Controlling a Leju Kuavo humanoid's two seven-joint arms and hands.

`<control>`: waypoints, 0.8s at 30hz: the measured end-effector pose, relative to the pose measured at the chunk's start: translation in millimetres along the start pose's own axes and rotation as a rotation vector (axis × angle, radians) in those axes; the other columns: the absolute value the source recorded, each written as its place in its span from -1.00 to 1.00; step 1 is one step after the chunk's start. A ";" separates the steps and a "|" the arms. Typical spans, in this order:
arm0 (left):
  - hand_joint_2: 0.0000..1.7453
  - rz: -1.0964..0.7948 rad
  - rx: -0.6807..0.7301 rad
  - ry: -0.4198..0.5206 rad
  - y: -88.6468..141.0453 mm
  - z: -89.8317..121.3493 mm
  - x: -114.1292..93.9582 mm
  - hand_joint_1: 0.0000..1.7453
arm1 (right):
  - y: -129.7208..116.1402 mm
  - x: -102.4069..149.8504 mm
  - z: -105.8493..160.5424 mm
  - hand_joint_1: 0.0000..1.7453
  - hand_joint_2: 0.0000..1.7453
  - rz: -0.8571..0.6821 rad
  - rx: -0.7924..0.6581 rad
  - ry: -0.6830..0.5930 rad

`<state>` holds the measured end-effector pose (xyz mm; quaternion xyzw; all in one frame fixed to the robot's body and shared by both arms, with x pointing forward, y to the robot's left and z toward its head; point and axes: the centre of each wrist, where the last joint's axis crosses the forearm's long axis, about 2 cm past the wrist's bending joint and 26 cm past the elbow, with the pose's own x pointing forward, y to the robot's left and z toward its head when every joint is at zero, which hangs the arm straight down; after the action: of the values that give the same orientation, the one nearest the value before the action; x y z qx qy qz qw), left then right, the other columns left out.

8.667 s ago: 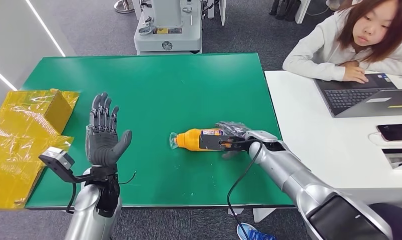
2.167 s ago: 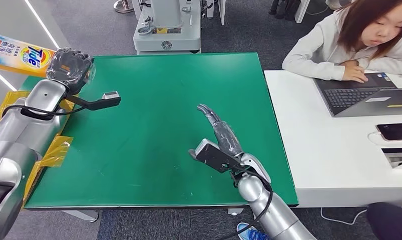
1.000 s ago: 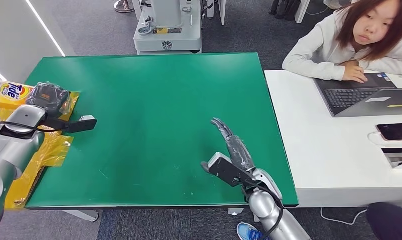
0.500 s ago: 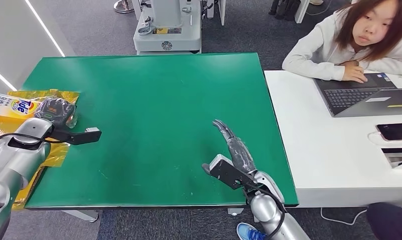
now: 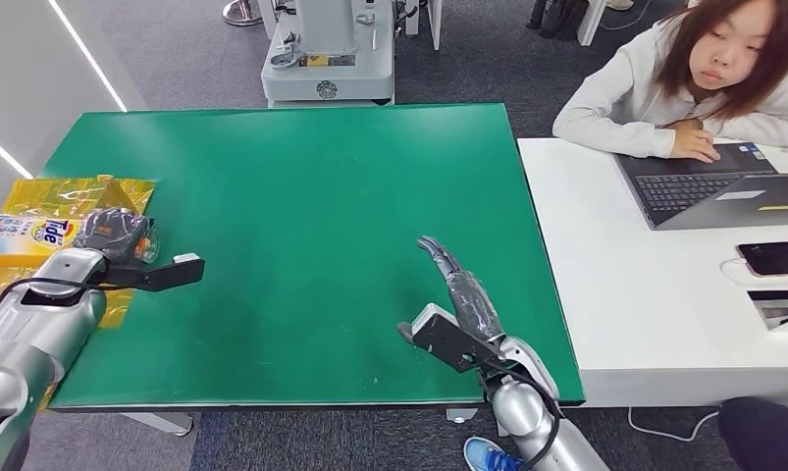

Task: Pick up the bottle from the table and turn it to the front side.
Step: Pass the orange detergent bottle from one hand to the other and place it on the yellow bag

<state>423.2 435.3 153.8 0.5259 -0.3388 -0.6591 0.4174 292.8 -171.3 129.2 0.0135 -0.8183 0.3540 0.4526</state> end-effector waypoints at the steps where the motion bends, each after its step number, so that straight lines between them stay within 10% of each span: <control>1: 1.00 0.005 -0.007 0.001 -3.5 1.4 1.6 1.00 | -0.2 -0.2 0.2 -1.00 1.00 0.000 0.002 0.000; 24: 1.00 0.111 -0.082 -0.012 -55.5 25.3 32.9 1.00 | -6.2 -0.7 -7.1 -1.00 1.00 0.010 0.032 -0.017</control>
<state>384.5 429.1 96.6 0.4848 -0.3426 -0.6515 0.4724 300.6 -172.0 134.6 0.0197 -0.8165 0.3690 0.4437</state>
